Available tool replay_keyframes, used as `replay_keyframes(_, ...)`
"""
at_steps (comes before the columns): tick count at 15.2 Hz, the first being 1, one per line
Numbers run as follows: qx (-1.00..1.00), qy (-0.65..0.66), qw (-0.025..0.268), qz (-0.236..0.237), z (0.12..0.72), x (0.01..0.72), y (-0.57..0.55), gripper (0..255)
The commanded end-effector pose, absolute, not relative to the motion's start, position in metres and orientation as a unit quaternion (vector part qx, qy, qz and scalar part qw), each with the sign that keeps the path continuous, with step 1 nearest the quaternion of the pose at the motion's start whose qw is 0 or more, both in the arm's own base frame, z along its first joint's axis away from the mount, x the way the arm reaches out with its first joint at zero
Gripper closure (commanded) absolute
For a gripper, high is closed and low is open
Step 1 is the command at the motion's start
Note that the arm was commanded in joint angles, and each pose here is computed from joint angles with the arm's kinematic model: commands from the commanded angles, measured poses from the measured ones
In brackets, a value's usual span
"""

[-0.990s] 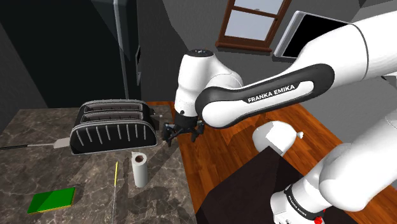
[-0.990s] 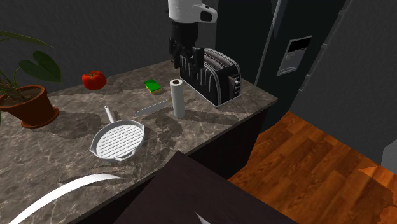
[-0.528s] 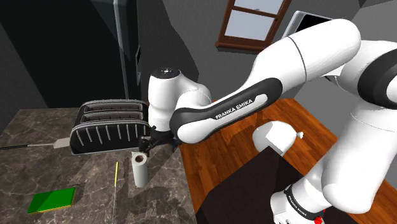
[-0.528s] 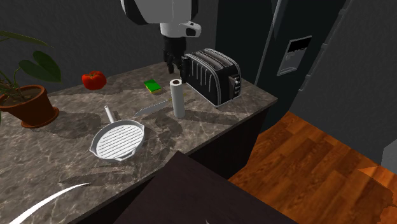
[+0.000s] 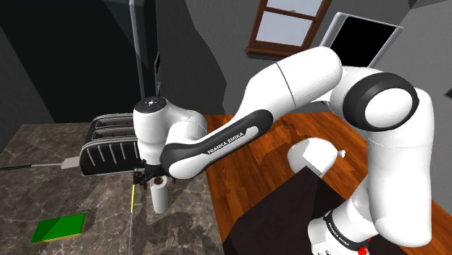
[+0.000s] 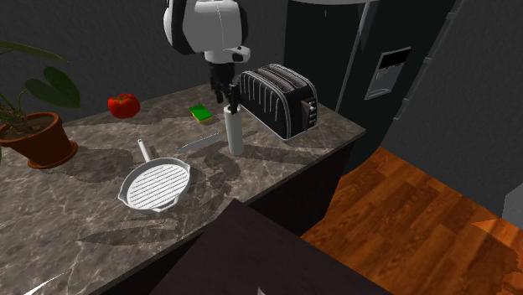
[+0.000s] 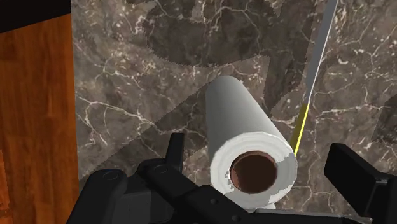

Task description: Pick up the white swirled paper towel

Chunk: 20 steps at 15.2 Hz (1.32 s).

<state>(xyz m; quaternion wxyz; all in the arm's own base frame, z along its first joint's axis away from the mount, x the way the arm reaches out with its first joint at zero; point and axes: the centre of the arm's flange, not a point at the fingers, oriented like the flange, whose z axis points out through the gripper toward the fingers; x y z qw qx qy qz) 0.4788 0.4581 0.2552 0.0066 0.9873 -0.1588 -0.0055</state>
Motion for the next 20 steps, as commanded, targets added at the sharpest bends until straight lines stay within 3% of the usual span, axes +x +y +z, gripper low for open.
replay_keyframes(1, 0.987, -0.16, 0.008, -0.005, 0.243, 0.48, 0.462, 0)
replay_keyframes(8, 0.987, -0.16, 0.008, -0.005, 0.214, 0.48, 0.462, 0)
replay_keyframes(9, 0.987, -0.16, 0.008, -0.005, 0.214, 0.48, 0.462, 255)
replay_keyframes(20, 0.987, -0.16, 0.008, -0.005, 0.224, 0.48, 0.462, 255)
